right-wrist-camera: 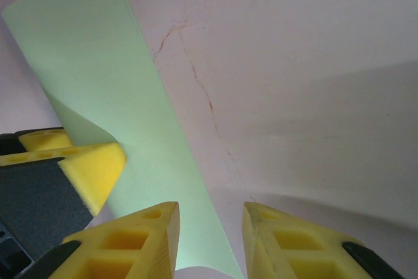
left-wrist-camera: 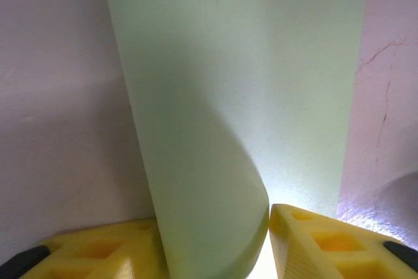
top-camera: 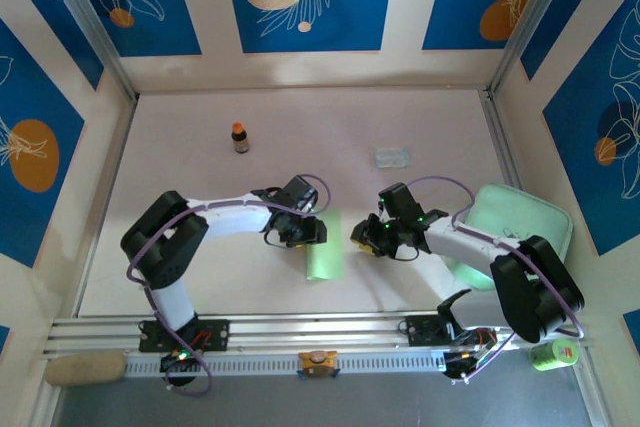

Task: Fold a paper plane with a square sheet of paper (pick it up from the middle)
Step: Hold the square sheet of paper at the center of the table.

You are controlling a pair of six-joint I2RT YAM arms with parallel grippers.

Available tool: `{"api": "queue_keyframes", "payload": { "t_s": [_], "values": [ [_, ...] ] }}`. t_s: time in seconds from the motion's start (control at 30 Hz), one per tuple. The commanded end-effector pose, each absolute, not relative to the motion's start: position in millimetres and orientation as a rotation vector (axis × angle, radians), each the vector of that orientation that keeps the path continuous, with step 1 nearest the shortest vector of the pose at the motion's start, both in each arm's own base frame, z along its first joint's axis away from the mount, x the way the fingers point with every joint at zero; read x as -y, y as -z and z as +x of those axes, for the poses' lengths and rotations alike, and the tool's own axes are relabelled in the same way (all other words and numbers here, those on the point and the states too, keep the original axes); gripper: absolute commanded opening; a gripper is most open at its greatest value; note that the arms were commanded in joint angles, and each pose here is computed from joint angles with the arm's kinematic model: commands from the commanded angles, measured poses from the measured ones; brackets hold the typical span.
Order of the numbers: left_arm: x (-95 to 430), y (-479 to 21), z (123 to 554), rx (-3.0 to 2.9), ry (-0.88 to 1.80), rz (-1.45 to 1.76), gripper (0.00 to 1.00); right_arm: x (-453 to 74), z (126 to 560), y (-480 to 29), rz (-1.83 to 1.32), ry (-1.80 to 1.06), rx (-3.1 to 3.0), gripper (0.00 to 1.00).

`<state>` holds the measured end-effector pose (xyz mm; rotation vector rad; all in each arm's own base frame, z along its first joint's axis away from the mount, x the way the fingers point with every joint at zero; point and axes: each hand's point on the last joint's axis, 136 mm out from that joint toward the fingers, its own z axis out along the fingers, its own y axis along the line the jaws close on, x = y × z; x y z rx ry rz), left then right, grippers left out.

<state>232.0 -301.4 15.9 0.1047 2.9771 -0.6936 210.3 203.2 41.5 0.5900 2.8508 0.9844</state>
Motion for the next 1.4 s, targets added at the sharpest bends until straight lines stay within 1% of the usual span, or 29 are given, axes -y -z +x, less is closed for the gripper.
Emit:
{"api": "queue_keyframes", "payload": {
  "t_s": [0.0,0.67,0.97,1.1,1.17,1.3,1.37],
  "values": [
    [278.7,31.3,230.5,-3.025,0.478,0.128,0.49,-209.5,209.8,-48.0,0.557,-1.01,-2.864,0.32],
    [278.3,33.7,229.1,-3.033,0.479,0.128,0.5,-210.8,210.2,-48.3,0.549,-1.016,-2.863,0.32],
    [277.7,35.1,227.4,-3.036,0.484,0.131,0.51,-210.7,213.3,-57.4,0.5,-1.002,-2.822,0.3],
    [277.7,35.7,227.0,-3.04,0.482,0.133,0.5,-220.3,215.2,-59.5,0.438,-1.022,-2.82,0.25],
    [278.0,35.5,227.0,-3.038,0.483,0.136,0.51,-227.3,217.0,-60.1,0.4,-1.034,-2.818,0.2],
    [276.7,37.4,226.2,-3.042,0.48,0.133,0.5,-240.5,221.6,-52.8,0.351,-1.019,-2.844,0.05],
    [277.1,37.6,226.3,-3.042,0.481,0.132,0.5,-243.5,223.6,-46.4,0.337,-0.967,-2.865,0.03]
  ]
}}
